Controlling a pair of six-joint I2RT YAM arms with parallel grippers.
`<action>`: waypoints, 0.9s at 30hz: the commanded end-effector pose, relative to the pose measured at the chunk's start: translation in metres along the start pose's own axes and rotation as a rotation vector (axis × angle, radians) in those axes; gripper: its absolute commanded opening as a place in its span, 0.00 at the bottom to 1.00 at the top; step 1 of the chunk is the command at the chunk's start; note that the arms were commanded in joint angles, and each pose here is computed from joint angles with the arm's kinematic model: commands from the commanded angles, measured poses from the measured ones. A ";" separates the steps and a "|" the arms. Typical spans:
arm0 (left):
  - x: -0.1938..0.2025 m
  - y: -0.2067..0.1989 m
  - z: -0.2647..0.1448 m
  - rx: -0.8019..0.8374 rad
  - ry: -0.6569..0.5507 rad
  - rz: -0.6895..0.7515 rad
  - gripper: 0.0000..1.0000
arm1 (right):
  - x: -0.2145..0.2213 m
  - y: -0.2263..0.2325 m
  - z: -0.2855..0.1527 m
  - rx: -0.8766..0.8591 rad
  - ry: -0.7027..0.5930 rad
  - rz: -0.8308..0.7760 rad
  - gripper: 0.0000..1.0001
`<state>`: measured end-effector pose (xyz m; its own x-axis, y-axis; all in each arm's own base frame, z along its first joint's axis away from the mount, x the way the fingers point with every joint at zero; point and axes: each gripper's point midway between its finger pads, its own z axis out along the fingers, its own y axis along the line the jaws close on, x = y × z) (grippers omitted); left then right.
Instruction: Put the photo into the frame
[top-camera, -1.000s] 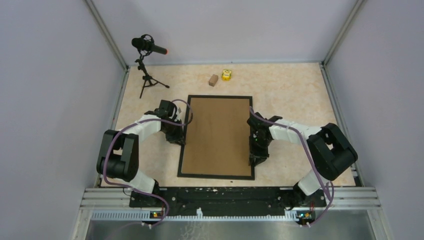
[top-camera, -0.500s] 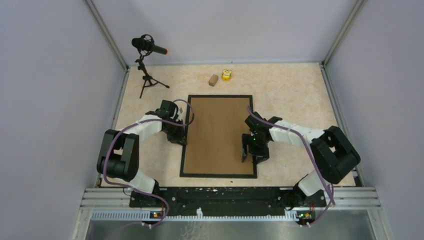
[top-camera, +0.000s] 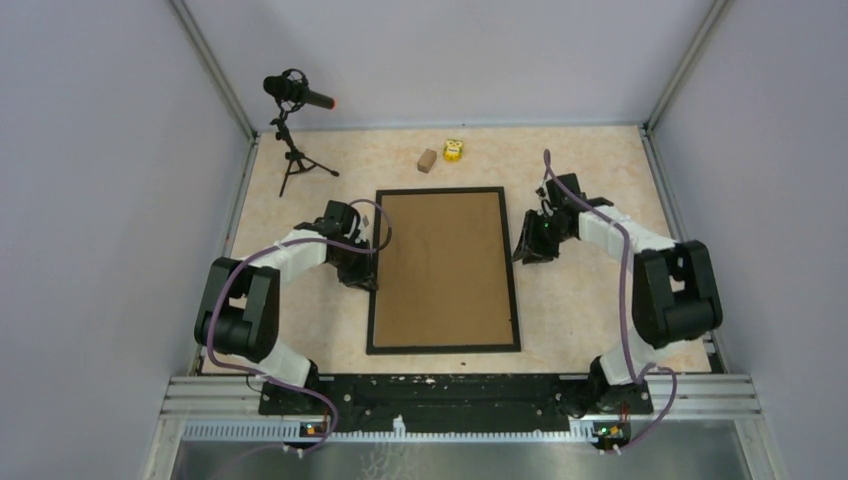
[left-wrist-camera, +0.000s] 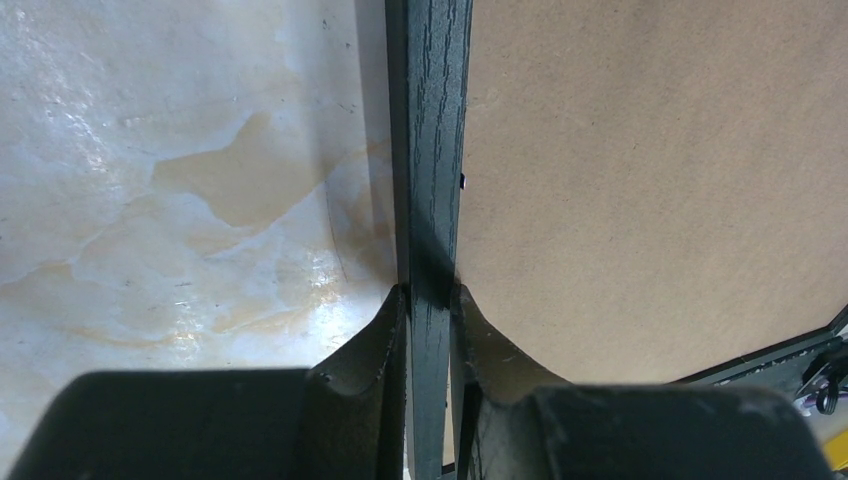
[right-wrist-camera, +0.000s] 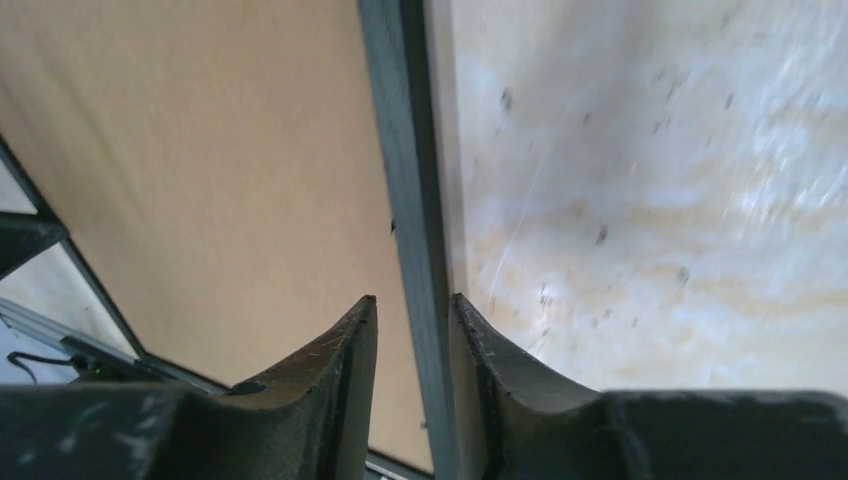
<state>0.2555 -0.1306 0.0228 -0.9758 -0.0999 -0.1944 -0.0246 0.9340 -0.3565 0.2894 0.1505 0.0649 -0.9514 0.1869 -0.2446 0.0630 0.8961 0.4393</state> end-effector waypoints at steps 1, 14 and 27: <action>0.023 0.017 0.018 -0.071 0.082 -0.020 0.00 | -0.035 0.004 0.013 -0.043 -0.017 -0.088 0.29; 0.022 0.017 0.019 -0.059 0.088 -0.024 0.00 | -0.023 -0.009 0.049 -0.056 0.073 -0.092 0.26; 0.024 0.012 0.021 -0.025 0.100 -0.023 0.00 | 0.023 -0.013 0.069 0.095 0.100 -0.074 0.25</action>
<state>0.2556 -0.1311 0.0226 -0.9781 -0.1053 -0.1797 -0.0334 0.9308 -0.3639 0.3132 0.1615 0.0244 -0.9740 0.1029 -0.2020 -0.0007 0.8896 0.4567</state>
